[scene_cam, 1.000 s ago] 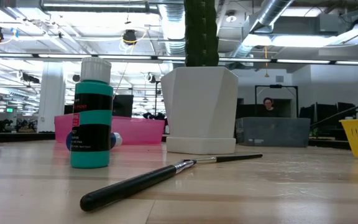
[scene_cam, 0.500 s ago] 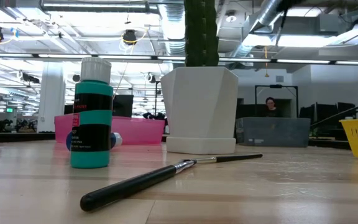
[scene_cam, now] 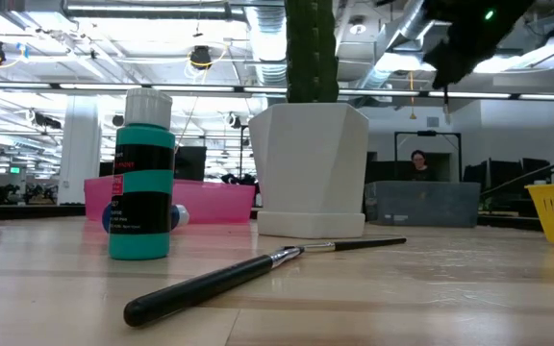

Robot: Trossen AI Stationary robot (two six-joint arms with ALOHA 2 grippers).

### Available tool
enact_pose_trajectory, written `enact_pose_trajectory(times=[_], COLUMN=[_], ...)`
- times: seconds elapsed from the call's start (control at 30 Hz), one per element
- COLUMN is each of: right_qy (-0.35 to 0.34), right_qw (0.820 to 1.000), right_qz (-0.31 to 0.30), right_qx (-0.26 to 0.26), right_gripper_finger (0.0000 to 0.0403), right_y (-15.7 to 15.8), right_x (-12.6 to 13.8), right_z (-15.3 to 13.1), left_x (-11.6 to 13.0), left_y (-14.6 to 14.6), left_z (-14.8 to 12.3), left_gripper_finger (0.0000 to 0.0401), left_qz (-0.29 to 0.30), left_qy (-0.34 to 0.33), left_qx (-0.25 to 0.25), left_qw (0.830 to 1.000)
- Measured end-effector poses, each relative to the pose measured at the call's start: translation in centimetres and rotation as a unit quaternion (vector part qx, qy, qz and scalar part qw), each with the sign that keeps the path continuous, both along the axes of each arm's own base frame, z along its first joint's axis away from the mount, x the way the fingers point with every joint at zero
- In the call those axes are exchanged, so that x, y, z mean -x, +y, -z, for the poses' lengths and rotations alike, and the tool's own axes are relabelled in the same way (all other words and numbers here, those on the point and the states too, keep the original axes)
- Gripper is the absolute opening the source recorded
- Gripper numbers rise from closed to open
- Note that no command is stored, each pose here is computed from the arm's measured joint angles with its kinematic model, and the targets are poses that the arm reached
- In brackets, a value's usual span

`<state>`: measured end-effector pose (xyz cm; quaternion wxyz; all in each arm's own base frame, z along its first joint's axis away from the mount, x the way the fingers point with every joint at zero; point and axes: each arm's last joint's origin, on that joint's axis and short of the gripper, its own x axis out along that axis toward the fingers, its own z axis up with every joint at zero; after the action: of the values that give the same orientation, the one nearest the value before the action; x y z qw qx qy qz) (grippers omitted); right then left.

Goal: Pick & Place Paint Supplies
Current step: Put the eyeshadow brush into the black bin

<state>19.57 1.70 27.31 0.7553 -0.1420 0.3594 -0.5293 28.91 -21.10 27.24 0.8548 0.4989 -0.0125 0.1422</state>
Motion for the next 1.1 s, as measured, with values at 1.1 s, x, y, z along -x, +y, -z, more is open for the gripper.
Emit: enact_pose_trajectory(times=[1.1], right_qy=[0.2], right_qw=[0.941], right_qz=[-0.064], right_qx=[-0.266], right_gripper_finger=[0.0007], right_y=[-17.9], right_x=[-1.0], right_z=[4.8], left_x=[-0.6], left_y=[1.0], left_z=[0.0], left_gripper_finger=[0.0117], left_qz=[-0.041], left_qy=[0.008], left_qx=[-0.005], left_qw=[0.999])
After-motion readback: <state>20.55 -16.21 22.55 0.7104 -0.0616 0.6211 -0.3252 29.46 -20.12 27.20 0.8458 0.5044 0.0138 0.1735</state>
